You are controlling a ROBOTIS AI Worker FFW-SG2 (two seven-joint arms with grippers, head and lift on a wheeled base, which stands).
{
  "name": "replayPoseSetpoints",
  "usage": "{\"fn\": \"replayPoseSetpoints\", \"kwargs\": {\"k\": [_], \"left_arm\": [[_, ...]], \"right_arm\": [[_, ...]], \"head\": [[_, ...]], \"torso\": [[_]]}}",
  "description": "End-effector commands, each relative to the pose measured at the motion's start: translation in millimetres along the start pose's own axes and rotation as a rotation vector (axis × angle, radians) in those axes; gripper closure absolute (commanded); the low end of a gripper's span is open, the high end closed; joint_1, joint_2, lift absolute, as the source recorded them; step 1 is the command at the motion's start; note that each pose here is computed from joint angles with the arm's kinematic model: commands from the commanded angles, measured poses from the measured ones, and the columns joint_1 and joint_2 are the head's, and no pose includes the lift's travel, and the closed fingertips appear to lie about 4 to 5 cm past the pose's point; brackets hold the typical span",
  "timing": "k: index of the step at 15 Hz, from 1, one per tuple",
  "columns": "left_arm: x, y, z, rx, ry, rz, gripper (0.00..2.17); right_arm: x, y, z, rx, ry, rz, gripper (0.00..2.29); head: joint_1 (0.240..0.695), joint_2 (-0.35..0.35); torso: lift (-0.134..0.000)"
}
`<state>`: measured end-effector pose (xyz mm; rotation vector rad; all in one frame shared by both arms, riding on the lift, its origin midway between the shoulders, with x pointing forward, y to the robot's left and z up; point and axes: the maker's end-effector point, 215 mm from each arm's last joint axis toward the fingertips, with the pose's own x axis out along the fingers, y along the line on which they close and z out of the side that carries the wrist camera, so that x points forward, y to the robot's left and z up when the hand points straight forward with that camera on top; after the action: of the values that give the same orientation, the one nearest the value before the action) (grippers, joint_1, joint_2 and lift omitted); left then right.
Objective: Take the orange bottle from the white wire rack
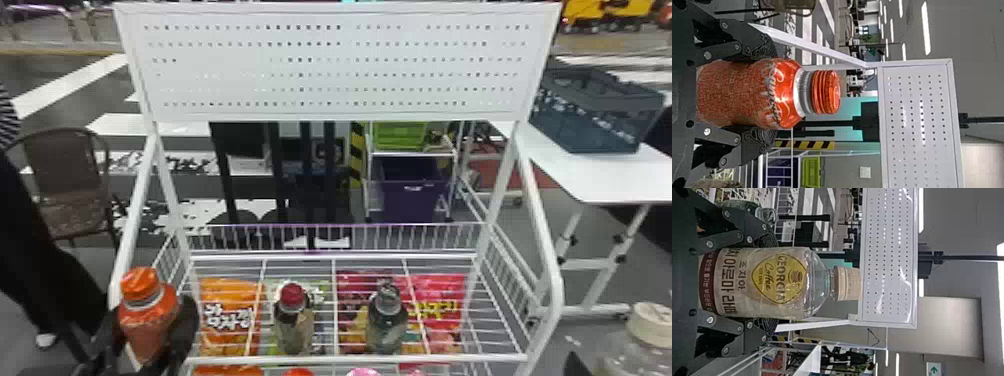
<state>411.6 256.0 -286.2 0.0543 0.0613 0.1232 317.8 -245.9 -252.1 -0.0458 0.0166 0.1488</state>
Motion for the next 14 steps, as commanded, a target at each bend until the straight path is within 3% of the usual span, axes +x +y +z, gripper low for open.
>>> {"fn": "replayPoseSetpoints", "kwargs": {"k": [1,14], "left_arm": [[-19.2,5.5,2.2,0.006,0.01,-0.002,2.15],[-30.0,-1.7,11.7,-0.014,-0.001,-0.012,2.15]], "right_arm": [[1.5,-0.2,-2.4,0.001,0.011,-0.001,0.95],[6.9,1.1,-8.5,0.008,0.032,0.002,0.95]], "head": [[0.499,0.0],[0.499,0.0]], "torso": [[0.0],[0.0]]}}
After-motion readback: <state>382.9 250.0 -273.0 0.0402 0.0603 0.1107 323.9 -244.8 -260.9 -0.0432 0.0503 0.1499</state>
